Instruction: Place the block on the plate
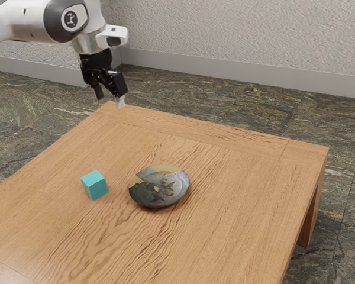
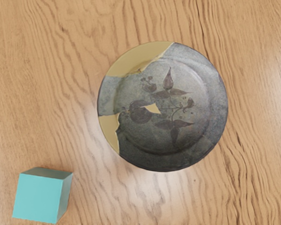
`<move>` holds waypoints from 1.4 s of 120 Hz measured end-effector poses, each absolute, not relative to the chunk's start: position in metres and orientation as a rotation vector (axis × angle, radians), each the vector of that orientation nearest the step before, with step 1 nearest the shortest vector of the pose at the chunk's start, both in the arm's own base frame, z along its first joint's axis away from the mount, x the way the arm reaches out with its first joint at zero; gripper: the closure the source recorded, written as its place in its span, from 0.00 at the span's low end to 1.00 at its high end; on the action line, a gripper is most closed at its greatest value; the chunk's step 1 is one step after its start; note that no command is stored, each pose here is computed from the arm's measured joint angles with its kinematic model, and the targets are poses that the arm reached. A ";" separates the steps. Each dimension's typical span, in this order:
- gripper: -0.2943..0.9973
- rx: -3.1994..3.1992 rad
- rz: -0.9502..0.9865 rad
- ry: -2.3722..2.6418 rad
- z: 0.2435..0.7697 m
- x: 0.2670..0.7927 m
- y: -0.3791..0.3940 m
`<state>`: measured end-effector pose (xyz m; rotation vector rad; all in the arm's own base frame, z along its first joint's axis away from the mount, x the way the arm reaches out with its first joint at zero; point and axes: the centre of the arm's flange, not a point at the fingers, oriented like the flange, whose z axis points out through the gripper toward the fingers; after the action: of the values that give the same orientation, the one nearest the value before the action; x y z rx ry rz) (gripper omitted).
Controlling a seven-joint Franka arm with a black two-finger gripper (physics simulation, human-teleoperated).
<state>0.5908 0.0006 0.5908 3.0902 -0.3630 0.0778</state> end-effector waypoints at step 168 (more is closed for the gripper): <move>0.23 3.091 -0.131 -0.578 0.313 0.590 0.136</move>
<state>0.5897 0.1356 0.3133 3.0907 -0.5785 -0.1312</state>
